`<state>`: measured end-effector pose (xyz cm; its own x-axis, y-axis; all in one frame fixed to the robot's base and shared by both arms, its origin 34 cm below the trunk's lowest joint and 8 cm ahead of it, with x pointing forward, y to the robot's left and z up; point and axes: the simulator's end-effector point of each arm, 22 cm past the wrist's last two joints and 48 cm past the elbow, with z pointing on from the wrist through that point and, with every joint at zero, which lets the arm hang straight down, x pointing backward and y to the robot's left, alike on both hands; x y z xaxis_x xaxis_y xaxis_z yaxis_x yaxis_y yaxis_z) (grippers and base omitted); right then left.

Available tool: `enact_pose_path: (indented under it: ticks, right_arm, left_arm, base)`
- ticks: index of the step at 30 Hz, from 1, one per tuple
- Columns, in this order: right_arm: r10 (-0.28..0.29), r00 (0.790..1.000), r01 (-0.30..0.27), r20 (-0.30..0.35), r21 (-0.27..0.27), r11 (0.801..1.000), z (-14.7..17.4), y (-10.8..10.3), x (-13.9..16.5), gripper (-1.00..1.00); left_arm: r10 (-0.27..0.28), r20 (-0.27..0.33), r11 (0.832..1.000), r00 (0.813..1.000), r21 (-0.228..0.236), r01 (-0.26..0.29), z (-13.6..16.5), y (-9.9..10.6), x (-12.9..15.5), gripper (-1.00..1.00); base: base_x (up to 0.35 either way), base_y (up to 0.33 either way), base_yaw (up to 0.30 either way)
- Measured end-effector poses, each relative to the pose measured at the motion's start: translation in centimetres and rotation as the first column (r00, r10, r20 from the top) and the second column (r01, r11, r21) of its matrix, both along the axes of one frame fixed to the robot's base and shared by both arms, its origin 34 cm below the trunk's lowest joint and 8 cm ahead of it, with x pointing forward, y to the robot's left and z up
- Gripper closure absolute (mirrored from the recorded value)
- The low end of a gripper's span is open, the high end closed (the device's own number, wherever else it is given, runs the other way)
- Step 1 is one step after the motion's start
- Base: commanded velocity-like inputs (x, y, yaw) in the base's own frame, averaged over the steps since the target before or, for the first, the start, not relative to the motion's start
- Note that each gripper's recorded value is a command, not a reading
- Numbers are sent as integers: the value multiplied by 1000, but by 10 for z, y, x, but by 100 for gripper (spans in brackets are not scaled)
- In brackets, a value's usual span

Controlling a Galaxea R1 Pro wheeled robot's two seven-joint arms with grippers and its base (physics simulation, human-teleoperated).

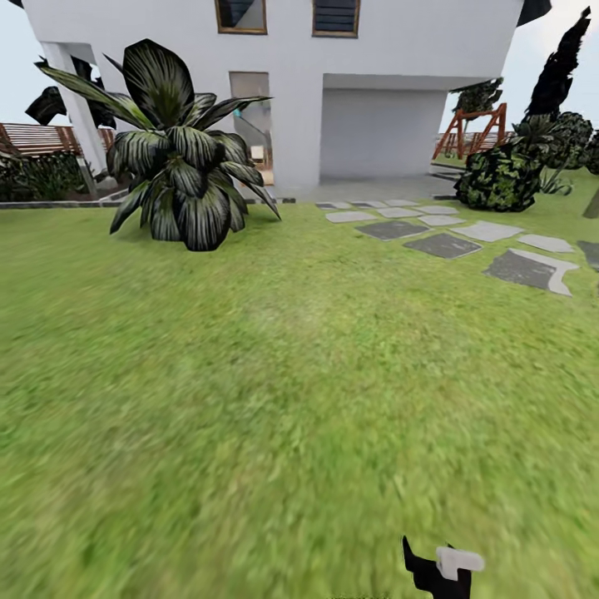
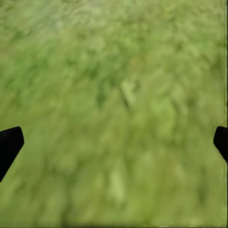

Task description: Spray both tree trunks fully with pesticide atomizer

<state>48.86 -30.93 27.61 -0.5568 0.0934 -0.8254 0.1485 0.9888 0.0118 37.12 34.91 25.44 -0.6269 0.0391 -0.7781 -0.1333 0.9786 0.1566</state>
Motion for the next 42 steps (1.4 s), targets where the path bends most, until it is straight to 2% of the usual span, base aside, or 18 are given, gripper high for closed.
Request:
enact_pose_path:
  ticks: [3,6,7,10,13,15,17,20,22,25,29,31,39,42]
  right_arm:
    - [0,1000,0,0,-2,1000,0,-1,0,-100]
    - [0,1000,0,0,-2,1000,0,-1,0,-100]
    - [0,1000,0,0,-2,1000,0,-1,0,-100]
    - [0,1000,0,0,-1,1000,0,-1,0,-100]
    - [1,1000,-1,0,-2,1000,0,-1,0,-100]
    - [1,1000,-1,0,-2,1000,0,-1,0,-100]
    - [2,1000,-2,0,-2,1000,0,-1,0,-100]
    - [3,1000,-3,0,0,1000,0,0,0,-100]
    - [2,1000,-2,0,-1,1000,0,-2,0,-100]
    - [1,1000,-1,0,-3,1000,0,-3,0,-100]
    - [4,1000,-4,0,-3,1000,0,-3,0,-100]
    - [5,1000,-5,0,-3,1000,0,-3,0,-100]
    - [-5,1000,5,4,-7,1000,2,-8,1,-100]
    - [-1,1000,1,5,-8,1000,2,-8,2,-100]
  left_arm:
    - [-12,5,1000,1000,-27,12,-1,-22,3,100]
    - [-20,31,999,999,-40,21,2,-31,11,100]
    - [-19,46,999,999,-41,21,5,-31,16,100]
    - [-12,165,999,986,-49,20,29,-34,60,100]
    - [-29,210,997,977,-61,43,39,-45,76,100]
    - [-30,225,997,974,-61,45,43,-43,80,100]
    - [-29,220,998,975,-46,40,43,-32,78,100]
    - [-20,212,1000,977,-1,21,45,5,76,100]
    - [-38,204,999,978,12,37,45,10,75,100]
    - [-28,194,1000,981,15,26,43,15,73,100]
    - [29,179,999,983,27,-34,40,30,63,100]
    - [33,179,999,983,25,-38,40,30,62,100]
    - [-4,180,1000,984,9,2,39,18,63,100]
    - [1,182,1000,983,8,-2,39,18,63,100]
  base:
    - [0,0,-300]
    - [0,0,-300]
    - [0,0,-300]
    - [0,0,-300]
    - [0,0,-300]
    - [0,0,-300]
    - [0,0,-300]
    - [0,0,-300]
    - [0,0,-300]
    - [0,0,-300]
    - [0,0,-300]
    - [0,0,-300]
    - [0,0,-300]
    - [0,0,-300]
